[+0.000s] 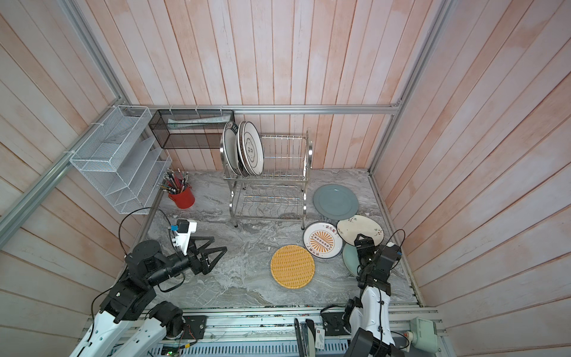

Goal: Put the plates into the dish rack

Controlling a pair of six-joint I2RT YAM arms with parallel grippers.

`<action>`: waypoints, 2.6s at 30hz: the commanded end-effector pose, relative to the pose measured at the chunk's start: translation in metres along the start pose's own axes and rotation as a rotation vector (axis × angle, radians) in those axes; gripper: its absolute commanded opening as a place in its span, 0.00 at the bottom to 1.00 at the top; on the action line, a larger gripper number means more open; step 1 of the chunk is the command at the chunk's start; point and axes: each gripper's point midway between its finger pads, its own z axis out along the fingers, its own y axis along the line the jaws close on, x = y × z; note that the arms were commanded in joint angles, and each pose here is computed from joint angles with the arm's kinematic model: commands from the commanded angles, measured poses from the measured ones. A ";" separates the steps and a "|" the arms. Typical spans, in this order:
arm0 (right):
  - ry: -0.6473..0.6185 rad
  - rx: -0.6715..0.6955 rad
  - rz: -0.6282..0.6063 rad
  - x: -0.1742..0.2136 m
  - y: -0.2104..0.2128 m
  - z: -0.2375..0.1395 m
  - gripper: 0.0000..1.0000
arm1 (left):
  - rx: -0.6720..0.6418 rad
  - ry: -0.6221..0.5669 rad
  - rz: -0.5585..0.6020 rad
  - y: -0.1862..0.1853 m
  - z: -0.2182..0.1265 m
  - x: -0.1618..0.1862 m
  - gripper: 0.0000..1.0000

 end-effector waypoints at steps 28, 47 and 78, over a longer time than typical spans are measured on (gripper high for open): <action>0.058 -0.105 0.059 -0.002 0.011 0.016 0.53 | -0.002 -0.048 0.043 -0.003 -0.008 -0.006 1.00; 0.016 0.056 0.105 -0.010 -0.021 0.022 0.35 | -0.003 -0.058 0.046 -0.004 -0.009 -0.007 1.00; 0.005 0.042 0.092 -0.024 -0.014 0.038 0.11 | -0.019 -0.042 0.035 0.001 -0.006 -0.004 1.00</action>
